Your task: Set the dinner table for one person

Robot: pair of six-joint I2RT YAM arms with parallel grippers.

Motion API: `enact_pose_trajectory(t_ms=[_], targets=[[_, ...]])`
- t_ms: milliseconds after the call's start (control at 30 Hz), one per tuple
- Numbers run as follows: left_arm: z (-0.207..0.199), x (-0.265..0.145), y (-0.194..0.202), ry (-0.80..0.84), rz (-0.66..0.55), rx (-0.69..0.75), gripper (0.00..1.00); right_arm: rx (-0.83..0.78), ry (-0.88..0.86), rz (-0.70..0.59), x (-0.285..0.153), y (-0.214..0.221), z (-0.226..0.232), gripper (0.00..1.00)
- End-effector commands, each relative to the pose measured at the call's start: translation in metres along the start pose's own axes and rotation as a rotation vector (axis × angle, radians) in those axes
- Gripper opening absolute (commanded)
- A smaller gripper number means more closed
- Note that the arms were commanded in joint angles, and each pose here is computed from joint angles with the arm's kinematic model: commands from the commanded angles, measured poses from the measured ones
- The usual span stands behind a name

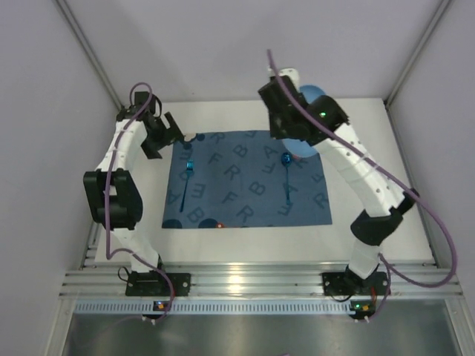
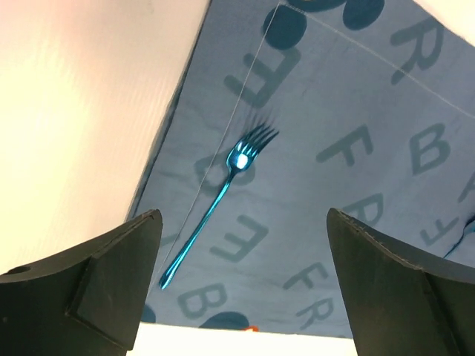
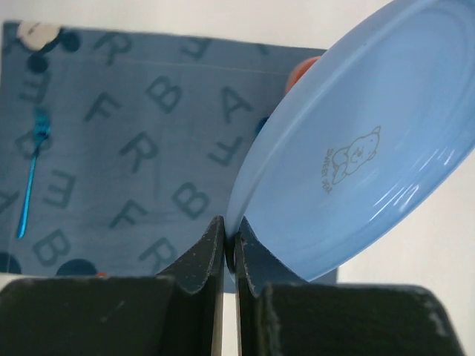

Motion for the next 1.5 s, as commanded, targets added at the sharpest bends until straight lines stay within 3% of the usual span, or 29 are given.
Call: enact_pose_trajectory(t_ms=[0, 267, 667, 867, 933, 967, 1033, 1067, 1233, 1267, 1300, 1400, 1467], targets=[[0.008, -0.036, 0.007, -0.043, -0.051, -0.01, 0.98, -0.177, -0.028, 0.109, 0.012, 0.039, 0.046, 0.0], [0.027, -0.083, 0.048, -0.096, -0.08, 0.003, 0.98, -0.241, -0.234, 0.256, 0.055, 0.093, 0.117, 0.0], [0.045, -0.13, 0.099, -0.11, -0.109, 0.011, 0.97, -0.395, -0.193, 0.447, 0.172, 0.208, 0.152, 0.0], [0.051, -0.147, 0.105, -0.138, -0.145, 0.019, 0.97, -0.403, -0.211, 0.474, 0.191, 0.228, 0.158, 0.01], [0.053, -0.151, 0.105, -0.152, -0.158, 0.021, 0.97, -0.391, -0.247, 0.492, 0.188, 0.23, 0.162, 0.11], [0.053, -0.152, 0.105, -0.154, -0.16, 0.024, 0.97, -0.385, -0.264, 0.494, 0.184, 0.227, 0.163, 0.25], [0.054, -0.152, 0.104, -0.161, -0.161, 0.022, 0.97, -0.363, -0.311, 0.506, 0.177, 0.227, 0.165, 0.4], [0.054, -0.152, 0.103, -0.159, -0.166, 0.021, 0.97, -0.346, -0.347, 0.486, 0.165, 0.215, 0.167, 0.57], [0.052, -0.15, 0.097, -0.154, -0.185, 0.015, 0.97, -0.307, -0.463, 0.434, 0.127, 0.187, 0.164, 0.77], [0.051, -0.151, 0.095, -0.157, -0.19, 0.016, 0.97, -0.288, -0.501, 0.384, 0.104, 0.165, 0.16, 0.9], [0.05, -0.15, 0.092, -0.155, -0.198, 0.016, 0.97, -0.283, -0.516, 0.358, 0.092, 0.156, 0.156, 0.96], [0.045, -0.15, 0.086, -0.119, -0.226, 0.018, 0.97, -0.234, -0.562, 0.231, 0.051, 0.13, 0.126, 1.0], [0.041, -0.148, 0.084, -0.078, -0.244, 0.027, 0.97, -0.17, -0.656, 0.093, 0.0, 0.097, 0.1, 1.0]])
Point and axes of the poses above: each gripper's point midway between its finger pads, its own x axis out along the fingers, its own z axis along the line the jaws close on, y = z × x, the point moved 6 cm from there along -x, back along the fingers, and after that the axes turned 11 degrees about x, right-handed, at the moved point
